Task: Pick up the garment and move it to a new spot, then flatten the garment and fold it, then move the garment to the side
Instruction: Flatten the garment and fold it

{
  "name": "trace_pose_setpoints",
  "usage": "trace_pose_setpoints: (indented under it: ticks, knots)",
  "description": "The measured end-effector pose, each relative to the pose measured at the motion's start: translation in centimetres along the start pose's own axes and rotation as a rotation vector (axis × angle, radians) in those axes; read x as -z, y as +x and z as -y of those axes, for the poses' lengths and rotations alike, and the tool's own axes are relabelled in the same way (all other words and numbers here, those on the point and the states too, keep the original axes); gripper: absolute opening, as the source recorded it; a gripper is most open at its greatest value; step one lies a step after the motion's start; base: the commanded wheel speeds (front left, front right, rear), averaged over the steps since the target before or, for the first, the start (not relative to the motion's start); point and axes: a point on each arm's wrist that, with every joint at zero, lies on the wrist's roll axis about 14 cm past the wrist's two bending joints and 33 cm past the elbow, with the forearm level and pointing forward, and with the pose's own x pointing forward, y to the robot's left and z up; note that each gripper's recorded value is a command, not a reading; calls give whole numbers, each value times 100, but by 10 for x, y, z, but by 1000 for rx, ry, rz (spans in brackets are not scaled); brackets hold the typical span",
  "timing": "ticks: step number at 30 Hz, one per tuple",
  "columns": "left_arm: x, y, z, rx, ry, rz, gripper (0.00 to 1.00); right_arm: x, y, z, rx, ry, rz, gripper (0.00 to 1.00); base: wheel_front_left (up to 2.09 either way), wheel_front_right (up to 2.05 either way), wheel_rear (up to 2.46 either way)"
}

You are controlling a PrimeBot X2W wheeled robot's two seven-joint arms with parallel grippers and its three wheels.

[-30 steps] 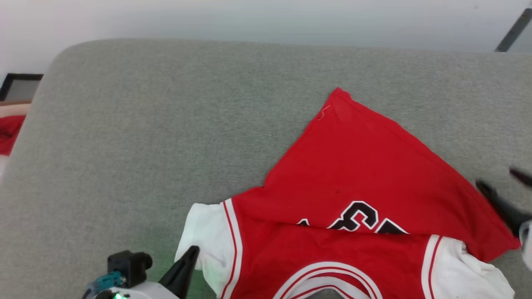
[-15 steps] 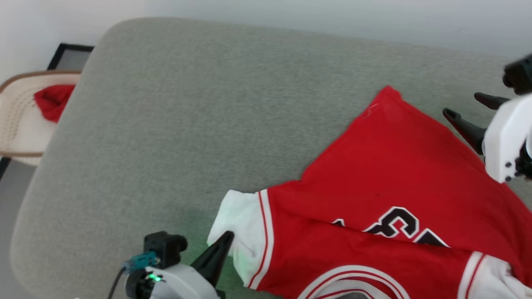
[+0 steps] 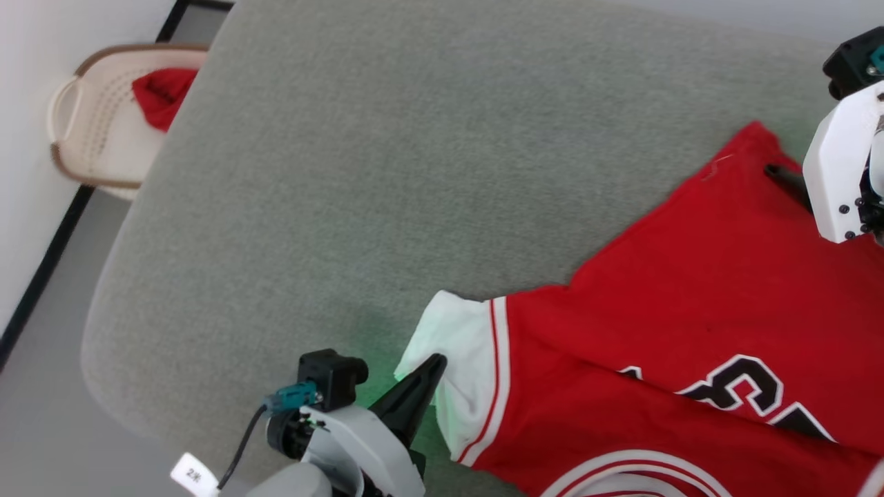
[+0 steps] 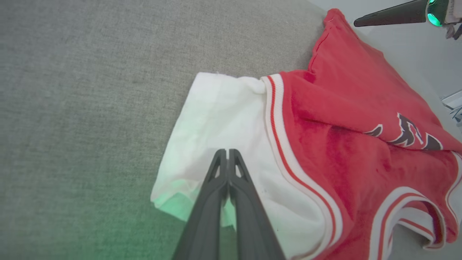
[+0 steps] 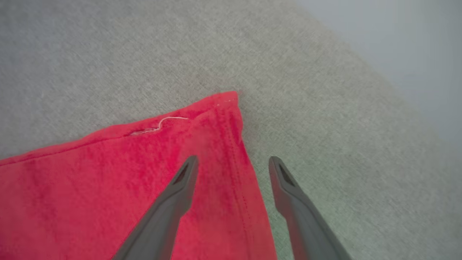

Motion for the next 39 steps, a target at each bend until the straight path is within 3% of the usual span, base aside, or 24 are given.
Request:
trace_pose_setpoints:
  ticks: [9, 10, 11, 19, 27, 39]
  knots:
    - [10, 0, -18, -55, -24, -17, 0, 20, 40, -12, -58, 2, -170, 100, 0, 0, 0]
    - [12, 0, -20, -61, -26, -21, 0, 22, 42, -12, -64, 13, -186, 81, 0, 0, 0]
    - [13, -1, -22, -67, -27, -21, 0, 22, 44, -13, -70, 17, -200, 0, 0, 0, 0]
    - [13, 3, -26, -63, -18, -27, 0, 22, 39, -10, -74, 41, -232, 0, 0, 0, 0]
    - [-9, 10, -24, -15, 48, -45, 0, 11, 19, 0, -36, 40, -162, 0, 0, 0, 0]
    - [-125, 1, -11, 53, 332, -3, 0, -79, -59, 3, 30, -22, 212, 0, 0, 0, 0]
